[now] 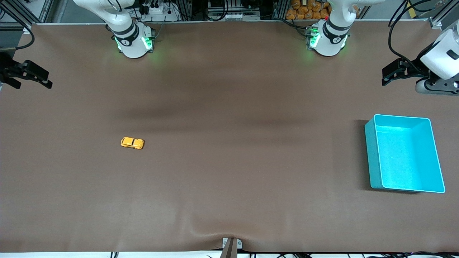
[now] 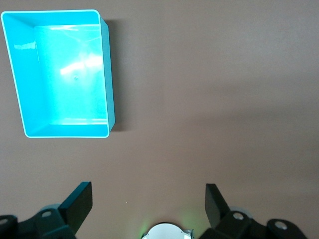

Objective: Wind and store yellow beetle car
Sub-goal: 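Move the right gripper over the yellow beetle car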

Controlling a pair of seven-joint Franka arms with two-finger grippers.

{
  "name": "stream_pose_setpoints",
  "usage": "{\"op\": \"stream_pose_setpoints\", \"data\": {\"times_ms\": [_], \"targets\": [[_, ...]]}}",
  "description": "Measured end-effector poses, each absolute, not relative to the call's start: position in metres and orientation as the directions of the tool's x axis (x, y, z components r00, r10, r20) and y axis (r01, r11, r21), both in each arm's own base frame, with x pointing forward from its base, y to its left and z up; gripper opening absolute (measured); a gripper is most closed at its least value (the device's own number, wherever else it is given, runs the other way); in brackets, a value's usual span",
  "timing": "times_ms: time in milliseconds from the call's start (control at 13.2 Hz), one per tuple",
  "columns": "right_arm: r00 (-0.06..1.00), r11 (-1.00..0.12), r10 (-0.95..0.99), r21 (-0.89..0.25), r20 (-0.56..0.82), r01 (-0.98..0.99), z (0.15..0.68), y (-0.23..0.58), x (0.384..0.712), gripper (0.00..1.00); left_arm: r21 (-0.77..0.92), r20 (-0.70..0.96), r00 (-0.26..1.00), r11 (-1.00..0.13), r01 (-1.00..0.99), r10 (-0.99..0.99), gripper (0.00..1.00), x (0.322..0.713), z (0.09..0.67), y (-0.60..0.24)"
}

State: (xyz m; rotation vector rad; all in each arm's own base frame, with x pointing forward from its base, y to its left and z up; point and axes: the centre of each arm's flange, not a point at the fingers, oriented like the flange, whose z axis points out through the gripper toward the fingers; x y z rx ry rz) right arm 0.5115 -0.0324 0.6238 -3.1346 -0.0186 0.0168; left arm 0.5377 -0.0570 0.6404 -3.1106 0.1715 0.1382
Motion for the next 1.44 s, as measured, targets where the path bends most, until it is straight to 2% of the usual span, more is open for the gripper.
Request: {"op": "stream_pose_setpoints", "data": {"times_ms": [680,982,1208,1435], "targets": [[0.966,-0.970,0.244,-0.009,-0.085,0.244,0.583,0.057,0.516,1.00,-0.018,-0.090,0.990,-0.994,-0.107,-0.105,1.00,0.538,0.640,-0.056],[0.896,-0.905,0.425,-0.038,-0.126,0.424,0.523,0.064,0.524,1.00,-0.018,-0.090,0.990,-0.994,-0.107,-0.105,1.00,0.538,0.640,-0.056],[0.775,-0.778,0.628,-0.037,-0.067,0.627,0.462,0.070,0.529,1.00,-0.018,-0.090,0.990,-0.994,-0.107,-0.105,1.00,0.538,0.640,-0.056],[0.518,-0.519,0.854,-0.025,-0.043,0.854,0.396,0.069,0.533,1.00,-0.018,-0.091,0.990,-0.994,-0.106,-0.104,1.00,0.538,0.640,-0.056]]}}
